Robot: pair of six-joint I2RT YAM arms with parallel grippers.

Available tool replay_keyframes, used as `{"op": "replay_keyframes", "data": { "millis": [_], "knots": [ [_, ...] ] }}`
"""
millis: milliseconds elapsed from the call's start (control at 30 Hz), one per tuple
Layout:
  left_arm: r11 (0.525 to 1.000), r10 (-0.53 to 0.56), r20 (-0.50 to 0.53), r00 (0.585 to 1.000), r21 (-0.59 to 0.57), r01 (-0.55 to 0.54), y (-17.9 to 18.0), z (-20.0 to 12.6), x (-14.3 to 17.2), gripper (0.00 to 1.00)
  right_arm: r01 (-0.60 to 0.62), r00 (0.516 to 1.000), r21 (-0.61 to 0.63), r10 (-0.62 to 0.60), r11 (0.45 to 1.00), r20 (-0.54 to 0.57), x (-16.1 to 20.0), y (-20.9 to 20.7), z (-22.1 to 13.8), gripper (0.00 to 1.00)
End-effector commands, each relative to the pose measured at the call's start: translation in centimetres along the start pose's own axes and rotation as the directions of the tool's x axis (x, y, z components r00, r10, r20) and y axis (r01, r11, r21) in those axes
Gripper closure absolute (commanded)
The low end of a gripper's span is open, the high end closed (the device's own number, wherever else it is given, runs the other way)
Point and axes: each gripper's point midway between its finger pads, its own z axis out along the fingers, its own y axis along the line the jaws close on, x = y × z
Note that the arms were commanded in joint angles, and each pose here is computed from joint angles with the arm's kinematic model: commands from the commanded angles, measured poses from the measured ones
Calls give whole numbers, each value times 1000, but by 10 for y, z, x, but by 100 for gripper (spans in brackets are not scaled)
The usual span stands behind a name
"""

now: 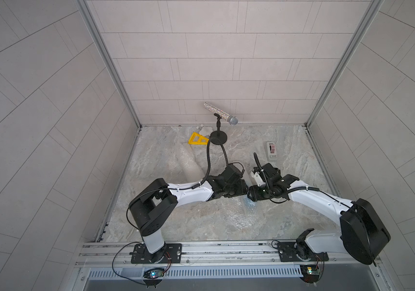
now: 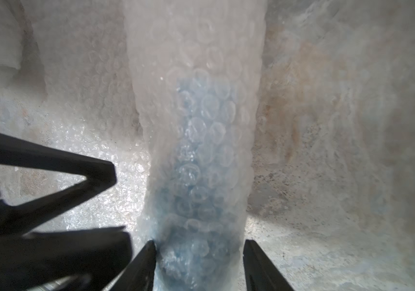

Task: Wrap vases in bubble wrap
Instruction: Wrap the vase in bubble wrap.

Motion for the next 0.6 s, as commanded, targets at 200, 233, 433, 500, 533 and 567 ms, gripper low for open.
{"op": "replay_keyframes", "data": {
  "millis": [200,233,433,500,533,567],
  "knots": [
    [994,-12,-63,998,-109,5,30,11,26,37,14,1000,68,-14,998,-6,8,-13,-2,41],
    [992,-11,-67,998,-129,3,38,11,30,37,15,1000,67,-16,998,1,6,-13,-4,40],
    [965,23,-103,994,-259,-49,74,5,42,36,24,999,31,-25,999,32,-1,-3,-19,37],
    [958,33,-102,994,-280,-60,80,2,43,36,28,999,7,-29,1000,45,-3,3,-27,34],
    [954,39,-100,994,-293,-67,84,0,43,36,27,998,2,-27,1000,51,-3,4,-32,33],
    [949,50,-105,993,-305,-80,87,-1,44,37,15,998,9,-16,1000,54,-3,3,-35,32]
  ]
}}
